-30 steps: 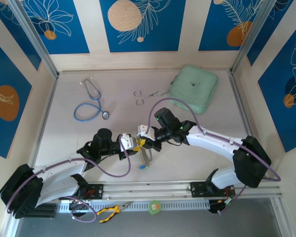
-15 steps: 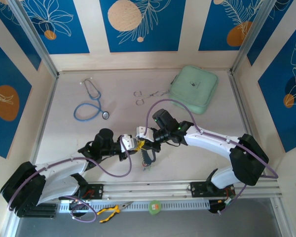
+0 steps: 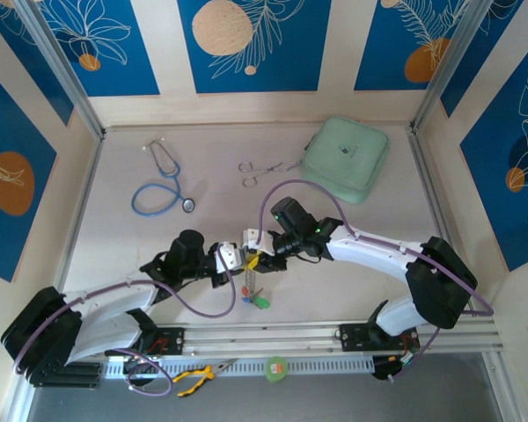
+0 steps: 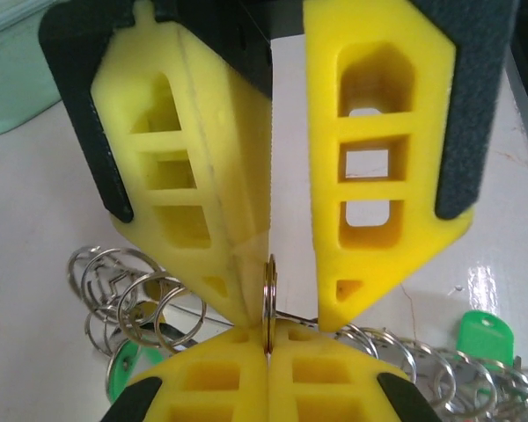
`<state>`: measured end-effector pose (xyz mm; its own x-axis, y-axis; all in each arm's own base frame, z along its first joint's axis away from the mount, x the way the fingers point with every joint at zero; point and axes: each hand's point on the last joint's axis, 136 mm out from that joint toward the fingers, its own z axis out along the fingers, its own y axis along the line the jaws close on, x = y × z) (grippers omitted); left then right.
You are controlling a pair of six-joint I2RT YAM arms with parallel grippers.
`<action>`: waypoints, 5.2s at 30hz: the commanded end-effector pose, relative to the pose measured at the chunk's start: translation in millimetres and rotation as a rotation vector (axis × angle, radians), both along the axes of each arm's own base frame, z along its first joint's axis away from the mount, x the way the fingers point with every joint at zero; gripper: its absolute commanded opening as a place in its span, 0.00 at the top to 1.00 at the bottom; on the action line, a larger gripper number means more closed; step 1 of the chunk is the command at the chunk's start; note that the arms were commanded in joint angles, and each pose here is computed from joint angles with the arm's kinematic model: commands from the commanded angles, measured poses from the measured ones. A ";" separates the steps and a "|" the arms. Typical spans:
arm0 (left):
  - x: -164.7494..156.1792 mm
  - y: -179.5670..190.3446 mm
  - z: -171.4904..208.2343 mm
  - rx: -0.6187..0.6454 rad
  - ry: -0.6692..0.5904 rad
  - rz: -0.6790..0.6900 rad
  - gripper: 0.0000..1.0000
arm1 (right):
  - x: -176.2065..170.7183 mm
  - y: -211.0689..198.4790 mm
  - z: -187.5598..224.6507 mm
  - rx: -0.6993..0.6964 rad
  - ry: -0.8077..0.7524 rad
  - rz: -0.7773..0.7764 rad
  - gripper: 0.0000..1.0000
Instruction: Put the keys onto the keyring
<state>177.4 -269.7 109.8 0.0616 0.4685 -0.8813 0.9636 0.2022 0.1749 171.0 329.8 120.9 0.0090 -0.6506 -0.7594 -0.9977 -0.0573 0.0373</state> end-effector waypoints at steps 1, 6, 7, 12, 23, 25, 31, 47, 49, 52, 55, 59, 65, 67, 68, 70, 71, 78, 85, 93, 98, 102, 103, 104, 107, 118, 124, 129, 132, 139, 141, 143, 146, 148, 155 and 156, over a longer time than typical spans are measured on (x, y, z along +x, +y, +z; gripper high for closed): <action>-0.2 -10.1 15.6 -0.030 -0.049 -0.042 1.00 | 1.4 -10.2 -7.3 -0.033 -0.011 -0.020 0.76; -0.9 -10.4 12.3 -0.024 -0.043 -0.046 1.00 | 3.4 -13.5 -9.6 -0.041 -0.027 -0.039 0.75; -1.1 -10.5 12.2 -0.024 -0.043 -0.047 1.00 | 3.2 -13.8 -9.9 -0.041 -0.028 -0.039 0.75; -2.1 -10.3 11.7 -0.025 -0.042 -0.050 1.00 | 4.7 -14.3 -13.0 -0.049 -0.027 -0.049 0.79; -1.5 -10.6 12.9 -0.022 -0.033 -0.042 1.00 | -0.3 -5.0 -2.9 -0.002 -0.010 -0.010 1.00; 1.7 -9.7 12.9 -0.019 -0.031 -0.021 0.86 | -2.2 -5.5 -4.0 -0.007 -0.010 -0.003 1.00; 0.3 -11.9 14.9 -0.024 -0.022 -0.033 0.80 | -2.7 -7.9 -14.4 -0.074 -0.018 0.005 1.00; 0.5 -12.4 18.3 -0.112 -0.006 -0.001 1.00 | 1.0 -30.1 22.2 0.170 0.064 -0.151 0.69; 1.2 -12.0 22.8 -0.160 -0.006 0.018 1.00 | 0.8 -32.5 22.3 0.194 0.061 -0.180 0.69; 0.4 -12.0 28.3 -0.212 0.000 0.028 1.00 | -3.5 -33.0 20.4 0.225 0.046 -0.177 0.70; -1.6 -12.3 29.9 -0.238 0.008 0.025 1.00 | -8.1 -30.1 9.0 0.208 0.015 -0.156 0.70; -5.0 -14.2 30.5 -0.254 0.020 0.005 1.00 | -5.3 -24.9 5.1 0.203 0.016 -0.151 0.71; -7.8 -17.1 28.3 -0.260 0.036 -0.018 1.00 | 1.3 -17.6 2.5 0.196 0.013 -0.162 0.72; -8.5 -17.6 28.0 -0.259 0.037 -0.024 1.00 | 4.2 -17.9 1.0 0.193 0.009 -0.177 0.73; -8.8 -17.7 28.5 -0.261 0.037 -0.026 1.00 | 5.1 -18.0 0.8 0.193 0.007 -0.182 0.73; -9.7 -17.8 28.1 -0.260 0.037 -0.032 1.00 | 6.5 -18.2 0.1 0.189 0.004 -0.190 0.73; -9.9 -18.0 28.3 -0.260 0.036 -0.033 1.00 | 7.3 -18.2 0.1 0.189 0.005 -0.192 0.73; -10.7 -18.6 29.2 -0.263 0.033 -0.041 1.00 | 2.3 -13.4 5.2 0.217 0.024 -0.157 0.80; -10.4 -18.0 28.9 -0.260 0.031 -0.038 1.00 | -1.0 -12.0 10.6 0.241 0.021 -0.133 1.00; -4.1 -13.3 16.5 -0.164 0.036 0.000 0.84 | -6.2 -15.3 5.9 0.141 -0.019 -0.097 1.00; -4.6 -11.2 12.1 -0.099 0.035 -0.011 0.86 | -9.5 -15.8 1.4 0.049 -0.042 -0.061 1.00; -4.1 -11.0 13.4 -0.088 0.024 -0.014 0.87 | -12.1 -14.0 1.4 0.001 -0.064 -0.030 1.00; -4.5 -11.3 13.6 -0.083 0.025 -0.018 0.87 | -12.8 -13.6 1.1 -0.014 -0.072 -0.022 1.00; -4.9 -11.4 13.1 -0.077 0.026 -0.021 0.88 | -13.2 -13.2 0.4 -0.032 -0.078 -0.014 1.00; -5.4 -12.1 13.3 -0.064 0.024 -0.032 0.92 | -13.6 -11.6 1.9 -0.063 -0.087 0.000 1.00; -11.3 -15.3 28.7 -0.144 -0.101 -0.097 1.00 | -8.0 -20.7 22.3 0.175 -0.075 -0.087 0.70; -21.2 -17.4 34.8 -0.166 -0.239 -0.181 1.00 | -16.5 -23.0 7.6 0.179 -0.186 -0.033 0.70; -22.2 -17.4 39.3 -0.165 -0.302 -0.189 1.00 | -11.6 -20.4 7.1 0.182 -0.283 -0.043 0.72; -23.4 -17.7 39.9 -0.165 -0.312 -0.195 1.00 | -14.1 -18.1 9.9 0.203 -0.314 -0.025 0.74; -26.9 -18.8 38.6 -0.170 -0.309 -0.210 1.00 | -17.2 -14.4 12.4 0.217 -0.339 -0.010 0.78; -27.2 -18.7 37.4 -0.167 -0.308 -0.209 1.00 | -18.2 -15.2 12.5 0.218 -0.344 -0.007 0.80; -27.2 -18.5 37.4 -0.167 -0.309 -0.209 1.00 | -18.7 -16.1 13.0 0.217 -0.351 -0.006 0.81; -27.9 -18.6 37.3 -0.167 -0.310 -0.210 1.00 | -17.9 -18.6 10.3 0.203 -0.361 -0.015 0.81; -27.2 -18.2 37.6 -0.165 -0.316 -0.208 1.00 | -15.2 -21.6 8.2 0.190 -0.376 -0.029 0.79; -27.3 -17.8 36.2 -0.155 -0.319 -0.208 1.00 | -14.9 -30.3 6.6 0.168 -0.401 -0.035 0.76; -27.1 -17.6 35.8 -0.152 -0.320 -0.207 1.00 | -15.8 -31.2 6.9 0.163 -0.398 -0.031 0.77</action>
